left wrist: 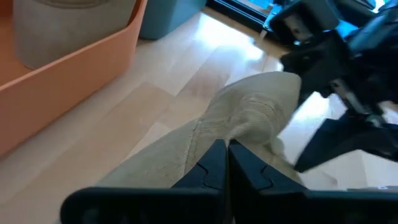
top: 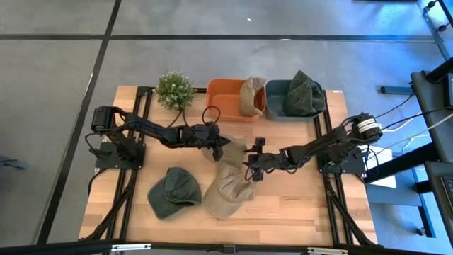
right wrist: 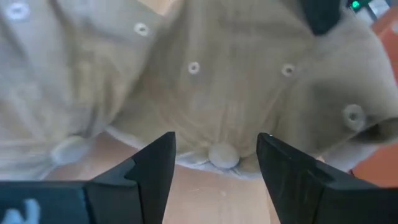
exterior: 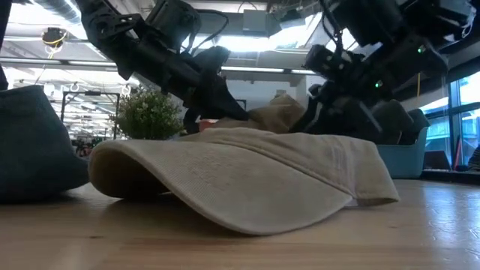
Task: Pick & Place hat
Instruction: Put the top brown cap into the orange bin
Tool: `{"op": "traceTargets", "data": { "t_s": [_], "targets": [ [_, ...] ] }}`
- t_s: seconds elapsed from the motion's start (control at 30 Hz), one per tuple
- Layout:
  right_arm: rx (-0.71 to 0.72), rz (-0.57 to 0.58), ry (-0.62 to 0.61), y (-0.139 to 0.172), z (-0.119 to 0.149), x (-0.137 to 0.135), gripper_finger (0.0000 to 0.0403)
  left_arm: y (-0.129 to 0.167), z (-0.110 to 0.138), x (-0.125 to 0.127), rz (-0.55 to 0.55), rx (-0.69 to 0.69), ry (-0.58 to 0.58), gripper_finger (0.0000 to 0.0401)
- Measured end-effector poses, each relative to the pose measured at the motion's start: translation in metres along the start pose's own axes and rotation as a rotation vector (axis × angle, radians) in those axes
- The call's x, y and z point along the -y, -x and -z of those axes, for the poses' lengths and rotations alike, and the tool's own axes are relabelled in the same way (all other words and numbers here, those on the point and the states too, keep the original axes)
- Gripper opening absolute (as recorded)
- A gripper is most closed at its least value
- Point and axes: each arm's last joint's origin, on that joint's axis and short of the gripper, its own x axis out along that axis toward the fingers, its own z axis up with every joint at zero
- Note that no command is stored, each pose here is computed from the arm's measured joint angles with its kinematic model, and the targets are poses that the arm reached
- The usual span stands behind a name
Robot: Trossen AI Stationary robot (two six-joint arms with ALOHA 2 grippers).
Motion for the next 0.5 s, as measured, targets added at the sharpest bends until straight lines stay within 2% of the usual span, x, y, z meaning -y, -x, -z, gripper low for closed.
{"op": "traceTargets", "data": {
  "t_s": [0.1, 0.37, 0.5],
  "targets": [
    [-0.04, 0.016, -0.024, -0.007, 0.006, 0.003, 0.0225, 0.0, 0.002, 0.001, -0.003, -0.011, 0.001, 0.0003],
    [-0.097, -0.074, -0.075, -0.03, 0.024, 0.002, 0.0224, 0.0, 0.003, 0.001, -0.01, -0.008, 0.002, 0.0003],
    [-0.101, -0.092, -0.131, -0.036, 0.027, 0.004, 0.0209, 0.0, 0.004, 0.001, -0.014, -0.024, 0.011, 0.0003]
  ]
}}
